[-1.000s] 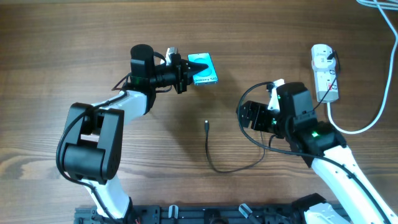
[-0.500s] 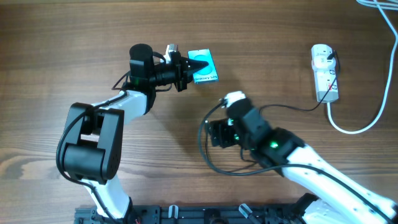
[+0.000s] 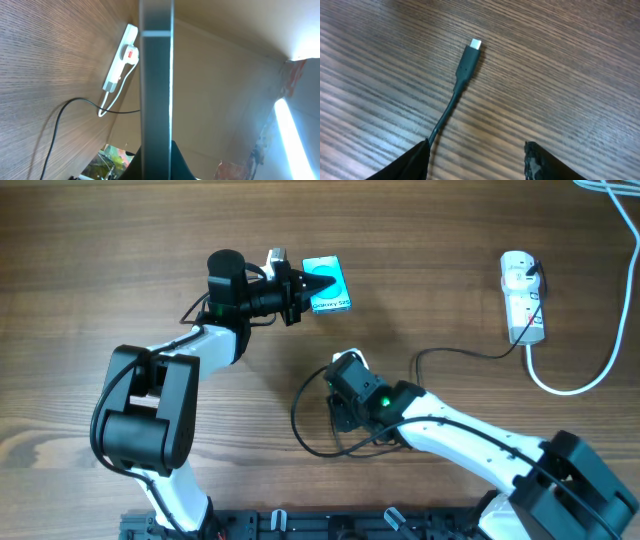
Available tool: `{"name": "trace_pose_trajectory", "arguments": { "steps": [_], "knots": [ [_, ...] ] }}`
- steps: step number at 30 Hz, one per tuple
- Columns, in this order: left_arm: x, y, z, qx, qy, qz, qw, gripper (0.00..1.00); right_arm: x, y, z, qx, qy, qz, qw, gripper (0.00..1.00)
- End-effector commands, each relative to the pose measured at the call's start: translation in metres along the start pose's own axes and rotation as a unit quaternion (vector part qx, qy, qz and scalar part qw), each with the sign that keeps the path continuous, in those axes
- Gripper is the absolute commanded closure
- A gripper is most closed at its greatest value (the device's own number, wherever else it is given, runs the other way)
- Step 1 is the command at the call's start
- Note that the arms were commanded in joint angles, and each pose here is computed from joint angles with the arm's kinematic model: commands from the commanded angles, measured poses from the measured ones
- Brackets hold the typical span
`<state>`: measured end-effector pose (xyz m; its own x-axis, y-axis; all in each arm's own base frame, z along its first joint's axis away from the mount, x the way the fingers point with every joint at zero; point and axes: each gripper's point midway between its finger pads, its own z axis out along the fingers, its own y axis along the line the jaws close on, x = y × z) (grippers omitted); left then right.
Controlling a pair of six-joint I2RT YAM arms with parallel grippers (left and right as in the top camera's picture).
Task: Plug charger to phone and switch on socket
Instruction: 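Grasp the USB-C connector with the right gripper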
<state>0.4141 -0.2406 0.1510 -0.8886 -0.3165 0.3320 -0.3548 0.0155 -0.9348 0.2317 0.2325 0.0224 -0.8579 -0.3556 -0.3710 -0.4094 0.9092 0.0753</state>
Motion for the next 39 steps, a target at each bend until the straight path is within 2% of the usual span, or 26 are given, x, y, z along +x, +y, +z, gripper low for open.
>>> {"name": "trace_pose_trajectory", "arguments": {
  "steps": [1, 10, 19, 27, 29, 34, 39],
  "knots": [
    [0.001, -0.010, 0.000, 0.008, 0.010, 0.024, 1.000, 0.96, -0.013, 0.003, 0.004, 0.006, -0.015, -0.014, 1.000, 0.42],
    [-0.008, -0.012, -0.008, 0.012, -0.004, 0.023, 1.000, 0.96, -0.032, 0.016, 0.011, 0.010, -0.064, -0.027, 0.998, 0.44],
    [-0.024, -0.016, -0.025, 0.019, -0.026, 0.021, 0.999, 0.96, -0.028, 0.016, 0.034, 0.014, -0.054, -0.029, 0.998, 0.47],
    [-0.024, -0.016, -0.025, 0.019, -0.025, 0.033, 0.999, 0.96, -0.018, 0.011, 0.050, 0.030, -0.035, -0.019, 0.999, 0.59],
    [-0.024, -0.016, -0.025, 0.019, -0.024, 0.033, 0.999, 0.96, -0.018, 0.009, 0.050, 0.034, -0.036, -0.018, 0.999, 0.67],
    [-0.024, -0.016, -0.025, 0.019, -0.024, 0.033, 0.999, 0.96, -0.016, 0.007, 0.051, 0.039, -0.032, -0.014, 0.999, 0.75],
    [-0.024, -0.016, -0.025, 0.019, -0.024, 0.033, 0.999, 0.96, -0.011, 0.003, 0.051, 0.047, -0.022, -0.009, 0.999, 0.88]
  ]
}}
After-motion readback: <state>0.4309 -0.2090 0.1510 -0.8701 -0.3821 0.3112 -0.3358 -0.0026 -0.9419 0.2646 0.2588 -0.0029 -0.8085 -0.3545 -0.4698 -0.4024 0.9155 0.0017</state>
